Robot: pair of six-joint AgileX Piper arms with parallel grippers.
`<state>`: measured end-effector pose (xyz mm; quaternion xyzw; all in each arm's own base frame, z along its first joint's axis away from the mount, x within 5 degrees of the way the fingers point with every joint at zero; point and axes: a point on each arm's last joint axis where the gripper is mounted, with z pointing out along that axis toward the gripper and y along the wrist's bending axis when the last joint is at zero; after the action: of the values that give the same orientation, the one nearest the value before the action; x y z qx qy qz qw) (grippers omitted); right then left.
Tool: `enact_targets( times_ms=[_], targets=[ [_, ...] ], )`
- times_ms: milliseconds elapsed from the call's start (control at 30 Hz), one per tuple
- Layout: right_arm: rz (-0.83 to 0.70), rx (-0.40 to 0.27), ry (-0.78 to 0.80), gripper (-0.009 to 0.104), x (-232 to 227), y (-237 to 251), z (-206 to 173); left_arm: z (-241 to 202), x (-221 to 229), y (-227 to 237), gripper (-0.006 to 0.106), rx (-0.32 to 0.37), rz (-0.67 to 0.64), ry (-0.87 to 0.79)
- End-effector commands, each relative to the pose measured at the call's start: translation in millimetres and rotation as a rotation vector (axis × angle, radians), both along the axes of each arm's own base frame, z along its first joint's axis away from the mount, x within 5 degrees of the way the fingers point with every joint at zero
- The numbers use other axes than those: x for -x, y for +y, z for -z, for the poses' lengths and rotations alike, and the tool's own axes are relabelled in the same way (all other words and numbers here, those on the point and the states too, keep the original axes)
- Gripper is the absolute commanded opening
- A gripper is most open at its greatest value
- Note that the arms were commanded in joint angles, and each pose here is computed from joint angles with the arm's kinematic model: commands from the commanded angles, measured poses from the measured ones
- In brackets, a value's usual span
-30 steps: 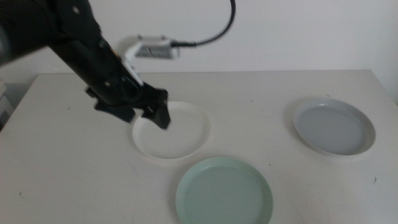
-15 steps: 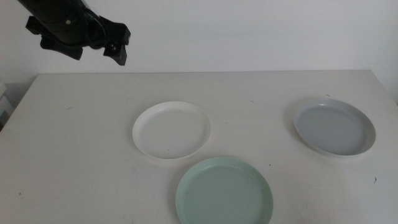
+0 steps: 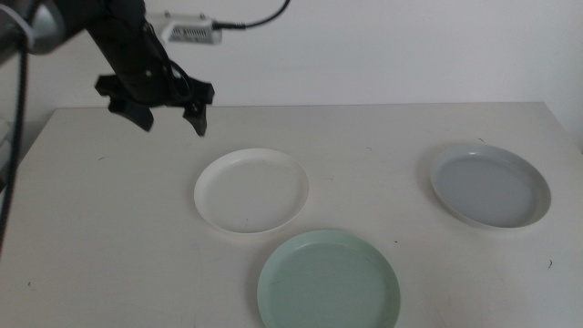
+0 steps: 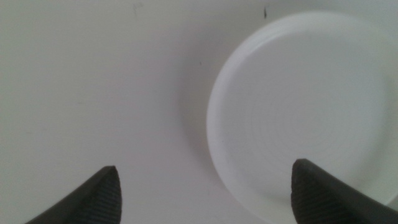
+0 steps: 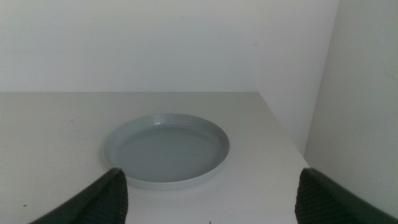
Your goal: Stack the three bowls on top of each other.
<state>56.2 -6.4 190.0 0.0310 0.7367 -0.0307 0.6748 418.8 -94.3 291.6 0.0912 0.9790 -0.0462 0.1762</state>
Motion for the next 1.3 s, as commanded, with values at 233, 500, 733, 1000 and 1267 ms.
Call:
enact_targets(
  times_ms=[233,500,733,1000,1267],
  targets=[
    [-0.019,0.028,-0.105,0.094,1.8,1.8,-10.2,39.9,-20.3,-12.0,0.105,0.075,0.024,0.068],
    [-0.019,0.028,-0.105,0.094,1.8,1.8,-10.2,84.9,-31.4,-16.1,0.100,0.073,0.034,0.154],
    [-0.019,0.028,-0.105,0.094,1.8,1.8,-10.2,102.0,-34.3,-18.0,0.051,0.080,0.037,0.186],
    [-0.019,0.028,-0.105,0.094,1.8,1.8,-10.2,102.4,-34.7,-16.6,0.000,0.068,0.021,0.185],
    [-0.019,0.028,-0.105,0.094,1.8,1.8,-10.2,38.4,-20.4,-12.3,0.000,0.082,0.008,0.050]
  ],
)
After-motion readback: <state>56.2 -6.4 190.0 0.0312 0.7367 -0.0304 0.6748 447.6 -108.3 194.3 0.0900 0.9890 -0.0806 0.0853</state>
